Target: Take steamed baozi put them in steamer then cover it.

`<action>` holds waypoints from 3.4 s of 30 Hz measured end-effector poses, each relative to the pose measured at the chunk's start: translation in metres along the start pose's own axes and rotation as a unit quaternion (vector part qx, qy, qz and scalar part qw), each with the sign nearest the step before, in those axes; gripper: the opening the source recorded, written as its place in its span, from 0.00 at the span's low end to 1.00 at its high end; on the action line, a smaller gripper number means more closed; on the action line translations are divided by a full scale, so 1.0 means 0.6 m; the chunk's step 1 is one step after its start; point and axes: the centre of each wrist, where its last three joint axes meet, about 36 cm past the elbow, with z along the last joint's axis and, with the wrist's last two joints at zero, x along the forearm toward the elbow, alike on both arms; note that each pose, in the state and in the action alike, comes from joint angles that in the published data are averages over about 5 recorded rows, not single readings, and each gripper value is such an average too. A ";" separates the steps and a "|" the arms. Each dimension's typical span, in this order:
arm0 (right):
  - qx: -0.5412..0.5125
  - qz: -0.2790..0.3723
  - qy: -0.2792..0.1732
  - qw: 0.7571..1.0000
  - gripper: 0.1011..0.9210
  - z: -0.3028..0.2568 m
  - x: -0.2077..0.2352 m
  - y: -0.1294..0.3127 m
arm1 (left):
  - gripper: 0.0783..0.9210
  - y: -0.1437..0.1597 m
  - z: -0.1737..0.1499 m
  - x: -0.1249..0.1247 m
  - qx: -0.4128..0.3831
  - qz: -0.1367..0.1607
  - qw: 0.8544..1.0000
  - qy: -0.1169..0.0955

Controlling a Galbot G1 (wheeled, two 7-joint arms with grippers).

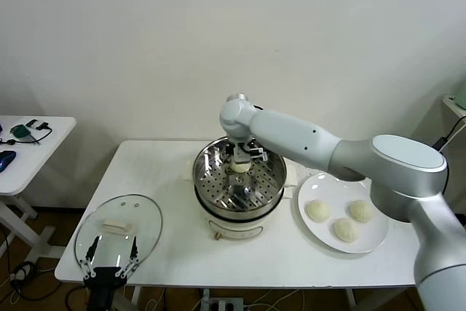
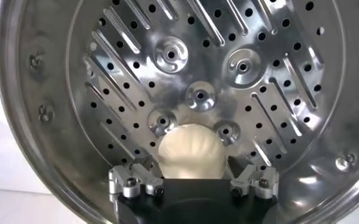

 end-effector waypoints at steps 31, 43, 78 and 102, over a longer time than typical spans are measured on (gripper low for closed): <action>-0.673 -0.001 -0.119 0.730 0.88 -0.066 0.021 0.511 | 0.88 -0.005 -0.002 0.013 0.012 0.009 1.000 -0.005; -0.728 -0.049 -0.139 0.670 0.88 -0.131 -0.117 0.554 | 0.88 -0.001 -0.002 0.020 0.009 0.006 1.000 -0.002; -0.744 -0.065 -0.152 0.647 0.71 -0.137 -0.220 0.529 | 0.88 -0.003 -0.001 0.022 0.002 0.000 1.000 0.003; -0.728 0.068 -0.118 0.672 0.70 0.087 0.140 0.398 | 0.88 -0.015 -0.009 0.024 0.000 0.010 1.000 -0.003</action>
